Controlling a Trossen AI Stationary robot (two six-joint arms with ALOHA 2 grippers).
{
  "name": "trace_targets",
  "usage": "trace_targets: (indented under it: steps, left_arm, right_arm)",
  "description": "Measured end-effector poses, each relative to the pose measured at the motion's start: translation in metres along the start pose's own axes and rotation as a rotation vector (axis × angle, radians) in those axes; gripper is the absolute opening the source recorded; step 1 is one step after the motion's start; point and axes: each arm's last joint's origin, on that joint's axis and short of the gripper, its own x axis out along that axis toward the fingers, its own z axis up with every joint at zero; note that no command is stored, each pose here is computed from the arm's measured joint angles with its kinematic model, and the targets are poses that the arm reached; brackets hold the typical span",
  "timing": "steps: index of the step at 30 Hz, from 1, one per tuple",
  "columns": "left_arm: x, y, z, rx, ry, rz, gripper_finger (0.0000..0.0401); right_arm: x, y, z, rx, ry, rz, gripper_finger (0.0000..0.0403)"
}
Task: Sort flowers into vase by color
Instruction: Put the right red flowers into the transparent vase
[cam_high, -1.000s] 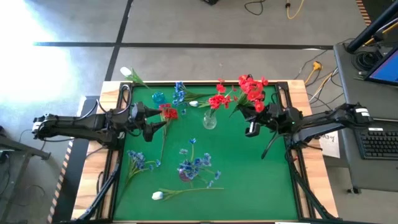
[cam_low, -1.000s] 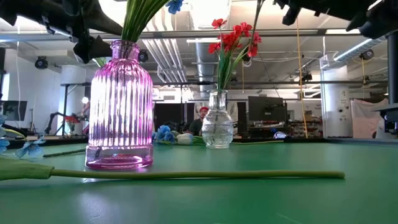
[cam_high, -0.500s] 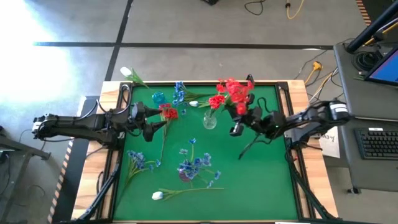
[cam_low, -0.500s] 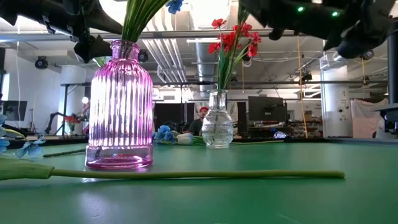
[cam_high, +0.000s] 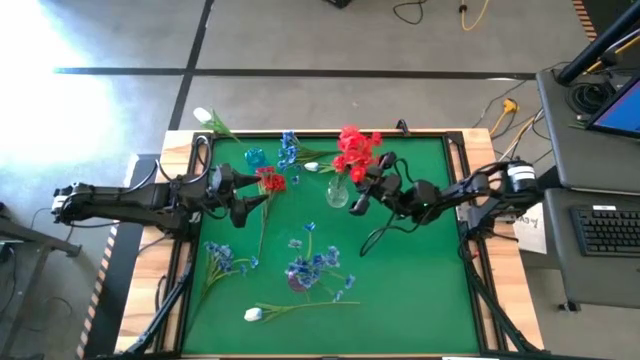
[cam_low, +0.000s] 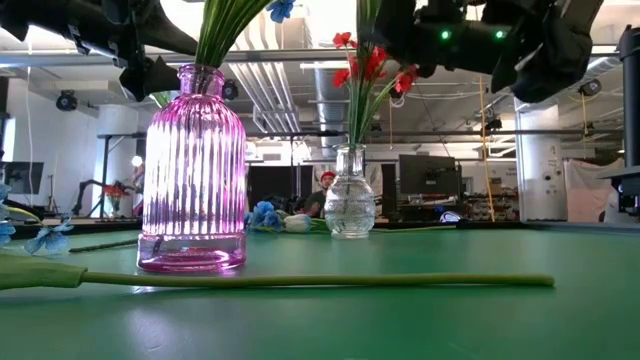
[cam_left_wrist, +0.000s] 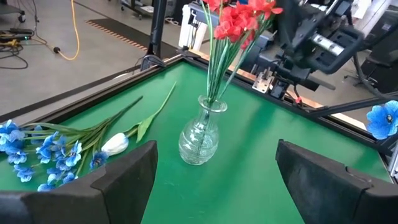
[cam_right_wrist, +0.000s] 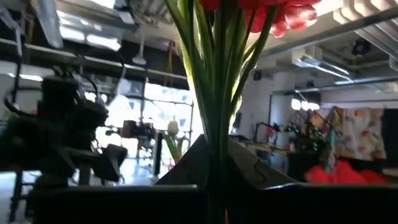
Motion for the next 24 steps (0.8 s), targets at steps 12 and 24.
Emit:
trace_targets:
  steps: [12, 24]
  left_arm:
    - [0.000, 0.000, 0.000, 0.005, 0.000, 0.000, 0.0315]
    - [0.000, 0.000, 0.000, 0.006, 0.000, 0.000, 0.0315]
  right_arm:
    - [-0.001, 0.003, -0.013, 0.006, 0.070, -0.001, 0.0018]
    - [-0.001, 0.004, -0.017, 0.011, 0.117, 0.013, 0.0045]
